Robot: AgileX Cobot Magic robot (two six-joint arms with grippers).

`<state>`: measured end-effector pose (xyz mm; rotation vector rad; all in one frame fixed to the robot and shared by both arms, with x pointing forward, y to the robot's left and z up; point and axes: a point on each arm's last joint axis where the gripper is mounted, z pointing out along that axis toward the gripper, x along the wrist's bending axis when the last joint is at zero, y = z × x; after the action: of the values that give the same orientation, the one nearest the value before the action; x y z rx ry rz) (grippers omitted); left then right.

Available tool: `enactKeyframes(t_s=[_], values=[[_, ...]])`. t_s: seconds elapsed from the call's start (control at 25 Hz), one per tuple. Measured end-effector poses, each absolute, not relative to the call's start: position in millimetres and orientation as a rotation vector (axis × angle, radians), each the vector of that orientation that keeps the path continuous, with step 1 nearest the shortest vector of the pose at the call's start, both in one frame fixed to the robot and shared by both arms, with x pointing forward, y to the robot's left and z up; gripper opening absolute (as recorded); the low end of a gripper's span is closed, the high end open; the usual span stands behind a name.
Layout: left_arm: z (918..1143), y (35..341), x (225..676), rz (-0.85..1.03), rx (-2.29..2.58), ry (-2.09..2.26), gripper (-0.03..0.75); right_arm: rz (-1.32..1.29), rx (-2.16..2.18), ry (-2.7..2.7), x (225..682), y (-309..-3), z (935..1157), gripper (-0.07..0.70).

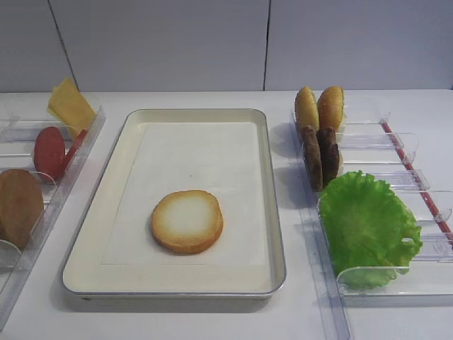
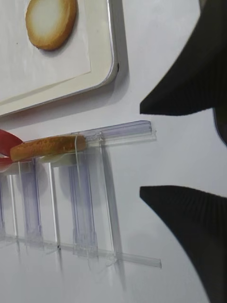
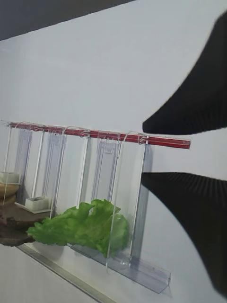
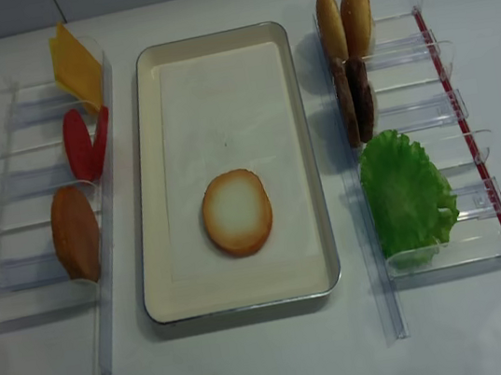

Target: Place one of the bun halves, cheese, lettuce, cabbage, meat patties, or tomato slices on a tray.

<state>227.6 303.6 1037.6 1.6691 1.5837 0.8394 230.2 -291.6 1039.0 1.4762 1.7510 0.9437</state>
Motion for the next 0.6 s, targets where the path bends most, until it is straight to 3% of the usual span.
enactKeyframes(t_s=[0.6], values=[[1037.6, 303.6, 227.6, 0.839, 1.669, 1.584, 0.319, 0.944, 1.476, 1.751, 230.2, -291.6, 1039.0, 0.249]])
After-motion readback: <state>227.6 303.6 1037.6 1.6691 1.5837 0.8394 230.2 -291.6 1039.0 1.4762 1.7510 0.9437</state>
